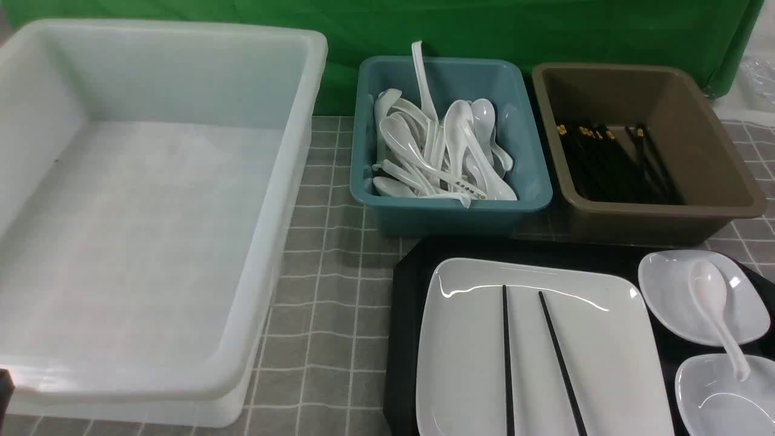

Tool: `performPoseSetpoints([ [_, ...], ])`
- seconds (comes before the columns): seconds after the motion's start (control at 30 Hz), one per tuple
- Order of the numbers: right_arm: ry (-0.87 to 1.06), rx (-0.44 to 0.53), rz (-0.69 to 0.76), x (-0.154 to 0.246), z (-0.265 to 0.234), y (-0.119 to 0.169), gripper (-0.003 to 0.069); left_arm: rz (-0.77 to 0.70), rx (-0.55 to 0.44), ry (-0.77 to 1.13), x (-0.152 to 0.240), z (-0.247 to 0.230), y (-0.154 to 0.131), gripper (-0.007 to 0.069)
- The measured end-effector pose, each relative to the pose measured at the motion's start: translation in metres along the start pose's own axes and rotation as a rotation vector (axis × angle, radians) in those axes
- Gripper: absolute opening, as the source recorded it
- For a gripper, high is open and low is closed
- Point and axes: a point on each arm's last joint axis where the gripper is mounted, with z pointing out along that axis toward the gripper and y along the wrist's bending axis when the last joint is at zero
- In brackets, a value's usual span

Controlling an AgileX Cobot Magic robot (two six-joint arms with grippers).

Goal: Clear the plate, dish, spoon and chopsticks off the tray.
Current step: Use the right arm to grab a soup spoon from the plate

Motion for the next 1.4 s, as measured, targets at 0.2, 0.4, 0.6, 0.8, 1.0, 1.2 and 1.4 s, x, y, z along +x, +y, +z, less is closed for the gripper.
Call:
performPoseSetpoints([
  [0.2, 0.0, 0.0, 0.0, 0.0, 0.0, 0.0, 0.0239, 0.0, 0.0, 0.0, 0.0, 0.0, 0.0, 0.0006],
  [0.4, 0.0, 0.0, 0.0, 0.0, 0.0, 0.0, 0.0239, 0.0, 0.0, 0.001, 0.0, 0.0, 0.0, 0.0006],
  [0.6, 0.0, 0.0, 0.0, 0.0, 0.0, 0.0, 0.0239, -0.055, 0.005, -0.036, -0.003, 0.0, 0.0, 0.0006],
  [0.8, 0.0, 0.0, 0.0, 0.0, 0.0, 0.0, 0.0239, -0.601, 0.025, -0.315, -0.027, -0.004, 0.006, 0.0006],
  [1.0, -0.006, 0.0, 0.0, -0.001, 0.0, 0.0, 0.0239, -0.771, 0.008, -0.536, -0.042, -0.012, 0.017, 0.0006],
  [1.2, -0.14, -0.066, 0.355, -0.013, -0.001, 0.004, 0.0239, -0.627, 0.011, -0.82, -0.062, -0.028, 0.021, 0.0006],
  [1.4, -0.354, -0.174, 0.913, -0.034, -0.007, 0.0, 0.0239, -0.569, 0.054, -0.968, -0.092, -0.044, 0.02, 0.0006],
])
